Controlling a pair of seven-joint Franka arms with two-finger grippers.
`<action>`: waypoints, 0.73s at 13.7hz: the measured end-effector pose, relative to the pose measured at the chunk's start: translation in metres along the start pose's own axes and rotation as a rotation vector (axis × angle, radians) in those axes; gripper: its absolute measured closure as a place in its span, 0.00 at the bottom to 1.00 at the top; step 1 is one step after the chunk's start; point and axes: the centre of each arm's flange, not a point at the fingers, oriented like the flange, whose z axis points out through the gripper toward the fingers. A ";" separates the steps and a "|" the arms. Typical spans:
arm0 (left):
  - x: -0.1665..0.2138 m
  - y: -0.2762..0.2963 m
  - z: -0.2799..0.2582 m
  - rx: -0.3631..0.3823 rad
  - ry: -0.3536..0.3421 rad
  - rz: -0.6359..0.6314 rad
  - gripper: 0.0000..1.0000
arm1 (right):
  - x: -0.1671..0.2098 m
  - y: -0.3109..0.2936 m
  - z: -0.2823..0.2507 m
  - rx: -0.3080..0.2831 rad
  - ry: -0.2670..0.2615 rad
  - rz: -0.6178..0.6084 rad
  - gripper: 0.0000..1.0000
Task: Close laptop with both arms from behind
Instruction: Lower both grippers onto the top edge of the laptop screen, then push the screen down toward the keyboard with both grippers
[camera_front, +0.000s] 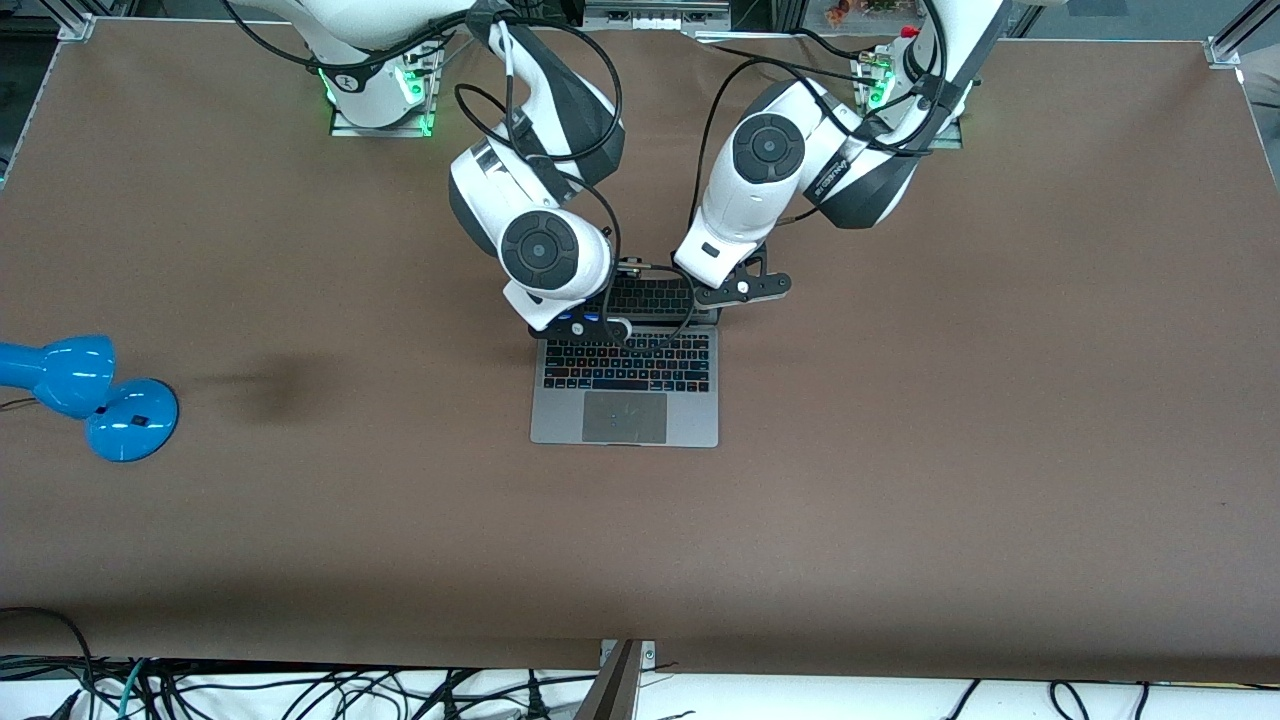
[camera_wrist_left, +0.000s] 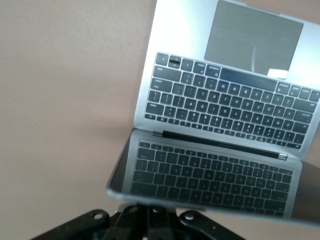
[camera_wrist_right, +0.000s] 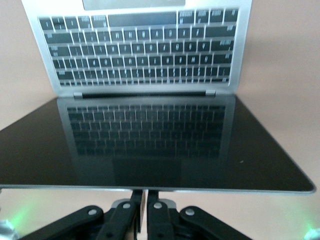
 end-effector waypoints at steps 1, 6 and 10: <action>0.003 0.001 -0.003 -0.006 0.003 -0.003 0.99 | 0.001 0.000 -0.001 0.000 0.016 -0.002 0.92; 0.019 0.010 -0.005 -0.029 0.010 -0.008 0.99 | 0.008 0.000 -0.005 0.015 0.060 0.001 0.92; 0.031 0.015 0.002 -0.021 0.009 -0.002 0.99 | 0.018 -0.001 0.001 0.030 0.091 0.007 0.92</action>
